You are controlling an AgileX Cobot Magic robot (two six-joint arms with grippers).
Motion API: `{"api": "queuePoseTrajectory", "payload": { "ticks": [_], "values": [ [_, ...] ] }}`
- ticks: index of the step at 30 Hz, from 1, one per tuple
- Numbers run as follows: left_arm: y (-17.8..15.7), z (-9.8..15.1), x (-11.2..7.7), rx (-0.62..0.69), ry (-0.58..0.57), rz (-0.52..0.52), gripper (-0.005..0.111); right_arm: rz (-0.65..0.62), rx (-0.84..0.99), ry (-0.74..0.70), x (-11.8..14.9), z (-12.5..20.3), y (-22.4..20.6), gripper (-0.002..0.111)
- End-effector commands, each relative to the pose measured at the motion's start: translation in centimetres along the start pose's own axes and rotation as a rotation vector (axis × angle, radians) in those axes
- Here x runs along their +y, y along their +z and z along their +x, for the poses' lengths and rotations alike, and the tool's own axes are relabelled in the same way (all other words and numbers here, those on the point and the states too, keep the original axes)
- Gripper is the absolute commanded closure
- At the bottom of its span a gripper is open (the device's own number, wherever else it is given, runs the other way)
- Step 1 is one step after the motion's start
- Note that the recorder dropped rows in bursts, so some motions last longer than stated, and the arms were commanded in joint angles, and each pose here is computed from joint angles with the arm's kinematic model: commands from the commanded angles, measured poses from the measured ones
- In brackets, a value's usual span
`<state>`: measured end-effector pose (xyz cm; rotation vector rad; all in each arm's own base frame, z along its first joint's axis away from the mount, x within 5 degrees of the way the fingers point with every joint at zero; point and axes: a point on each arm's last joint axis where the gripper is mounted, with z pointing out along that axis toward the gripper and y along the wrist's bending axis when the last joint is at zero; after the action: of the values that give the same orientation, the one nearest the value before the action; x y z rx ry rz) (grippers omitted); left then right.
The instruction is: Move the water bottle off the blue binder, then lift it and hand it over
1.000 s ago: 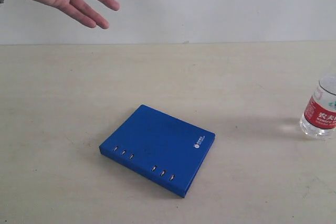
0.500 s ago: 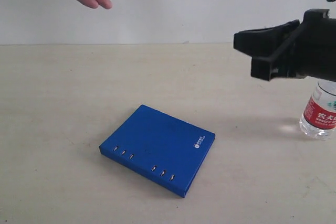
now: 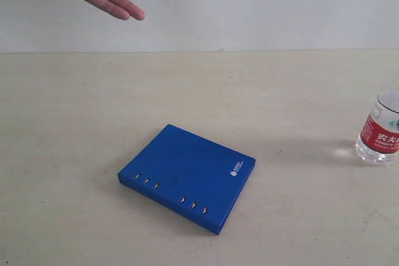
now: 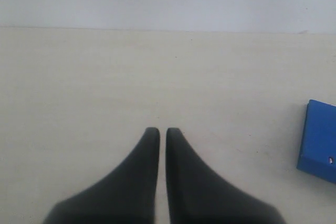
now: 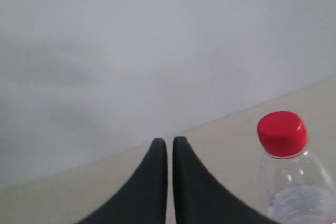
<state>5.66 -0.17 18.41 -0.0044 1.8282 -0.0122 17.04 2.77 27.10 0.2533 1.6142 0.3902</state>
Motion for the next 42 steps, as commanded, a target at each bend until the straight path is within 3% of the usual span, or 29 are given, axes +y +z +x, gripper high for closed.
{"api": "queuePoseTrajectory", "payload": {
  "ticks": [1,4,15,17,20,22,25,28,30,34,42],
  "values": [
    [0.1,0.0,0.0,0.001,0.006,-0.001,0.102,-0.025,0.018,-0.357,-0.1,0.4,-1.4,0.108],
    [0.1,0.0,0.0,0.001,0.006,-0.001,0.102,-0.031,0.0,-0.452,-0.2,0.3,-2.1,0.108],
    [0.1,0.0,0.0,0.001,0.006,-0.001,0.102,-0.028,0.2,-0.393,-0.5,2.5,-1.0,0.108],
    [0.1,0.0,0.0,0.001,0.006,-0.001,0.102,-0.121,0.276,-0.483,0.8,3.3,-0.7,0.108],
    [0.1,0.0,0.0,0.001,0.006,-0.001,0.102,-0.354,0.364,-0.744,3.6,5.1,-0.9,0.108],
    [0.1,0.0,0.0,0.001,0.006,-0.001,0.102,-0.427,0.435,-0.78,4.5,6.0,-1.4,0.108],
    [0.1,0.0,0.0,0.001,0.006,-0.001,0.102,-0.46,0.417,-0.79,5.0,6.1,-1.6,0.108],
    [0.1,0.0,0.0,0.001,0.006,-0.001,0.102,-0.472,0.283,-0.735,5.8,5.3,-0.9,0.108],
    [0.1,0.0,0.0,0.001,0.006,-0.001,0.102,-0.453,0.325,-0.65,5.9,6.6,0.3,0.108],
    [0.1,0.0,0.0,0.001,0.006,-0.001,0.102,-0.405,0.531,-0.631,6.0,10.4,3.4,0.108],
    [0.1,0.0,0.0,-0.002,0.006,-0.002,0.102,-0.423,0.488,-0.643,7.6,9.3,5.5,0.108]
  ]
}}
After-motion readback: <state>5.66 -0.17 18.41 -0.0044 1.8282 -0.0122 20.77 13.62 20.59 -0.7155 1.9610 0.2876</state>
